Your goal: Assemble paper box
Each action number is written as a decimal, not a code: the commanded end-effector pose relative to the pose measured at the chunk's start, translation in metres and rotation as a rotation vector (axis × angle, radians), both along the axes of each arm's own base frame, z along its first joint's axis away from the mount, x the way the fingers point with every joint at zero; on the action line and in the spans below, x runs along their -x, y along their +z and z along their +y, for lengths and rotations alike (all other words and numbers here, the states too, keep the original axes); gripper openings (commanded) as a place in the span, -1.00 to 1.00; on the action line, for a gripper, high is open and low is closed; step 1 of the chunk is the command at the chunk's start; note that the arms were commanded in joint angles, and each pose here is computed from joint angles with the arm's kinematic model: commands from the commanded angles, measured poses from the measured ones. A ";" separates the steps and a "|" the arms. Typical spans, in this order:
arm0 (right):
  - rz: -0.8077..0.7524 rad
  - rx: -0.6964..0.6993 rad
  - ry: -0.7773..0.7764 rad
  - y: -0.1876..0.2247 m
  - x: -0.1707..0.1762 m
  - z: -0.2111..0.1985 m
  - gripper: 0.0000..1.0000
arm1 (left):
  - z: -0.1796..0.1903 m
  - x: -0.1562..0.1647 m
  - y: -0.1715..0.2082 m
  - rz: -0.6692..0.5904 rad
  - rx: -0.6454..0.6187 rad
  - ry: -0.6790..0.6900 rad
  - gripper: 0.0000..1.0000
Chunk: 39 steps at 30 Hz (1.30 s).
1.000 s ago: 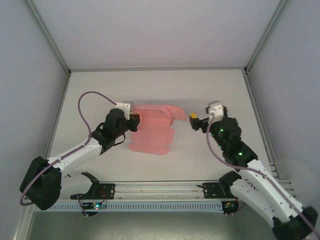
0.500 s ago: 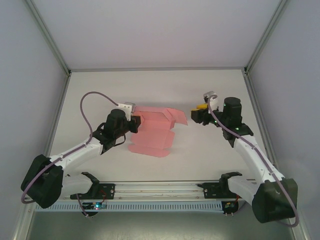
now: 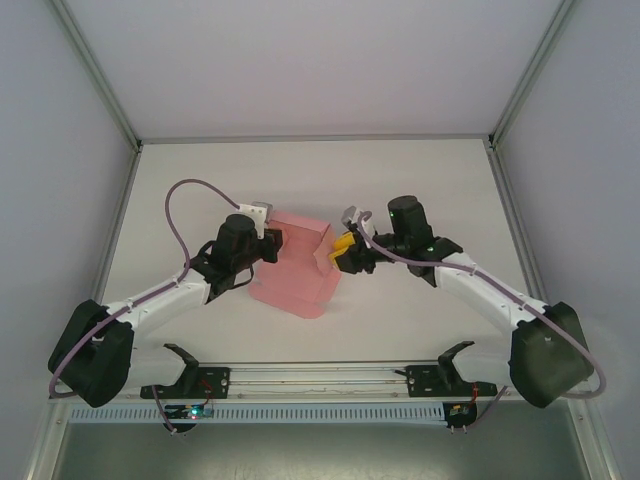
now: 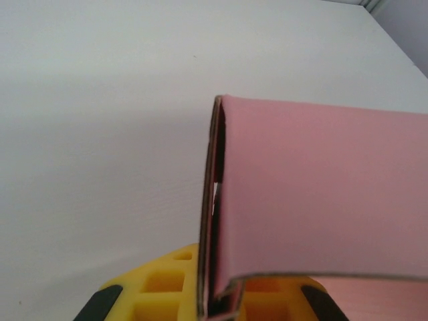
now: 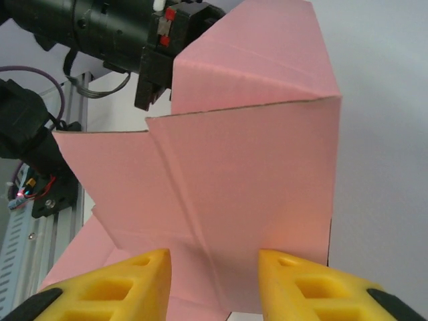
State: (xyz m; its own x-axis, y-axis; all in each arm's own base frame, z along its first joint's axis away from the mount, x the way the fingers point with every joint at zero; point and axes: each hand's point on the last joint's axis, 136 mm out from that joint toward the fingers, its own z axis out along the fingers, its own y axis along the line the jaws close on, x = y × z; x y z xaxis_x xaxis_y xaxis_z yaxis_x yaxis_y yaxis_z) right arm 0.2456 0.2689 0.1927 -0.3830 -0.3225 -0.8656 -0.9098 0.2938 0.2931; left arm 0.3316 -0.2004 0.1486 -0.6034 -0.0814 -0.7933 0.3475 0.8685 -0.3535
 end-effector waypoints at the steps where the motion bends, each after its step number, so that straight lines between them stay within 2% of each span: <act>1: -0.031 0.015 -0.021 0.005 -0.011 0.010 -0.08 | -0.012 -0.007 0.026 -0.057 0.057 -0.017 -1.00; 6: -0.076 0.078 -0.118 0.002 -0.022 0.013 0.20 | -0.004 -0.009 0.020 -0.037 0.023 0.023 -1.00; 7: -0.088 0.084 -0.117 0.001 -0.020 0.013 0.32 | -0.003 -0.009 0.019 -0.030 0.015 0.025 -1.00; 11: -0.129 0.133 -0.195 -0.004 -0.029 0.008 0.38 | -0.013 -0.003 0.022 -0.037 0.039 -0.044 -1.00; 14: -0.164 0.170 -0.274 -0.010 -0.042 0.002 0.35 | -0.023 0.003 0.030 -0.056 0.072 -0.109 -1.00; 16: -0.182 0.179 -0.329 -0.011 -0.053 0.000 0.24 | -0.028 0.006 0.034 -0.065 0.088 -0.137 -1.00; 19: -0.204 0.175 -0.358 -0.011 -0.063 0.003 -0.02 | -0.033 0.009 0.035 -0.065 0.099 -0.166 -1.00; 21: -0.221 0.173 -0.384 -0.012 -0.071 0.005 -0.06 | -0.033 0.008 0.036 -0.065 0.103 -0.165 -1.00; 24: -0.229 0.183 -0.448 -0.016 -0.084 0.007 -0.23 | -0.034 0.007 0.034 -0.056 0.106 -0.159 -1.00; 30: -0.301 0.298 -0.658 -0.030 -0.116 -0.001 -0.68 | -0.039 0.004 0.039 -0.059 0.123 -0.156 -1.00; 32: -0.314 0.309 -0.691 -0.031 -0.122 0.000 -0.74 | -0.040 0.002 0.037 -0.051 0.119 -0.149 -1.00; 34: -0.320 0.315 -0.774 -0.029 -0.131 -0.005 -0.90 | -0.039 -0.003 0.035 -0.033 0.113 -0.118 -1.00; 36: -0.348 0.336 -0.857 -0.026 -0.138 -0.011 -0.99 | -0.035 -0.010 0.030 -0.001 0.104 -0.059 -1.00; 39: -0.419 0.415 -1.047 -0.021 -0.148 -0.032 -1.00 | -0.025 -0.023 0.018 0.067 0.078 0.078 -1.00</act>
